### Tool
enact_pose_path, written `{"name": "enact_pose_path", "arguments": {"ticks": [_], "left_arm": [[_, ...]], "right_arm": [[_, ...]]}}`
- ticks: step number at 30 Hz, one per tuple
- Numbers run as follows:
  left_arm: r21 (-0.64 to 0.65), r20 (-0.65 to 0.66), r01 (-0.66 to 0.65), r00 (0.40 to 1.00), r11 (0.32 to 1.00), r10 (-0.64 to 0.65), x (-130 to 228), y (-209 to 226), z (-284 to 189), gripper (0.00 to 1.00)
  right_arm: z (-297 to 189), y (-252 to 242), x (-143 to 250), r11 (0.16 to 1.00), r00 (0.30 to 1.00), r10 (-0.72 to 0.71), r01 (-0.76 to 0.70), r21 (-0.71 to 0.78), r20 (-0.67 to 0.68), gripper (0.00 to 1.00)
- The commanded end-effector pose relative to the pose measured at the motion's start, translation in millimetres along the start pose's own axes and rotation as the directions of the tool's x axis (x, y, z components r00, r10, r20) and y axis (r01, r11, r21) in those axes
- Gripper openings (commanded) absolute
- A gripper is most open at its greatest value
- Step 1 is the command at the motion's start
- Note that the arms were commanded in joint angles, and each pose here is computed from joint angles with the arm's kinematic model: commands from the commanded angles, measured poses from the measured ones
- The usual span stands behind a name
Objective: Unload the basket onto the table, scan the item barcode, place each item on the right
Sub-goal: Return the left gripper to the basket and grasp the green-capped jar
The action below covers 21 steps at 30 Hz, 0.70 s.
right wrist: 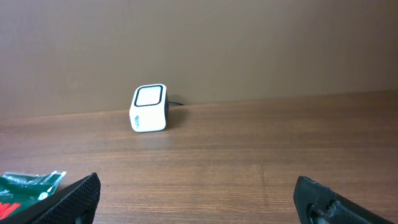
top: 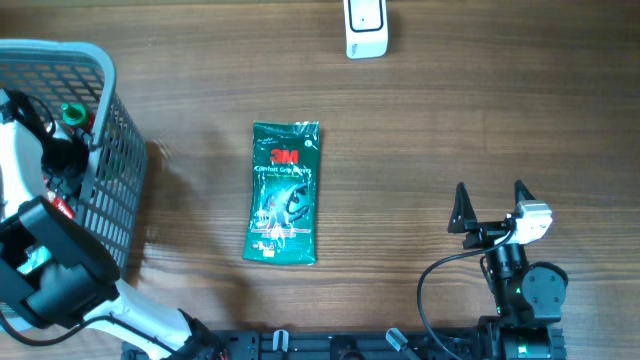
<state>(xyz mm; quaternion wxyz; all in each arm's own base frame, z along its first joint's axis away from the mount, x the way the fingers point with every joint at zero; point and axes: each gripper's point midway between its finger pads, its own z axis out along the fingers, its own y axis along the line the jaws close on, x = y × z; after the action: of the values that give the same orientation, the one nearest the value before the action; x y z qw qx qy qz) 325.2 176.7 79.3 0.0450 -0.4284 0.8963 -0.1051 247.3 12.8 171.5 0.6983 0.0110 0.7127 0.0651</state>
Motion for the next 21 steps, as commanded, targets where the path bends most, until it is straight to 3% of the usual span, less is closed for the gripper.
{"name": "enact_pose_path", "arguments": {"ticks": [1, 3, 5, 10, 15, 18, 21], "left_arm": [[-0.048, -0.052, -0.016, 0.999, 0.999, 0.013, 12, 11, 15, 0.67], [-0.077, -0.035, -0.016, 0.999, 0.997, 0.013, 11, 16, 10, 0.52], [-0.084, -0.018, -0.011, 1.000, 0.996, 0.009, 9, 18, 2, 0.48], [-0.058, 0.107, 0.025, 0.994, 0.998, -0.019, -7, 21, -60, 0.47], [0.006, 0.330, 0.020, 0.944, 1.000, -0.021, -8, 10, -161, 0.47], [0.175, 0.445, -0.112, 0.895, 0.978, 0.023, 16, -32, -215, 0.48], [0.258, 0.530, -0.258, 0.844, 0.931, 0.088, 51, -68, -253, 0.49]], "right_arm": [[0, -1, 0, 1.000, 1.000, -0.010, 0.010, 0.006, 0.001, 1.00], [0, -1, 0, 1.000, 1.000, -0.010, 0.010, 0.006, 0.001, 1.00], [0, -1, 0, 1.000, 1.000, -0.010, 0.010, 0.006, 0.001, 1.00], [0, -1, 0, 1.000, 1.000, -0.010, 0.010, 0.006, 0.001, 1.00], [0, -1, 0, 1.000, 1.000, -0.010, 0.010, 0.006, 0.001, 1.00], [0, -1, 0, 1.000, 1.000, -0.010, 0.010, 0.006, 0.001, 1.00], [0, -1, 0, 1.000, 1.000, -0.010, 0.010, 0.006, 0.001, 1.00]]}}
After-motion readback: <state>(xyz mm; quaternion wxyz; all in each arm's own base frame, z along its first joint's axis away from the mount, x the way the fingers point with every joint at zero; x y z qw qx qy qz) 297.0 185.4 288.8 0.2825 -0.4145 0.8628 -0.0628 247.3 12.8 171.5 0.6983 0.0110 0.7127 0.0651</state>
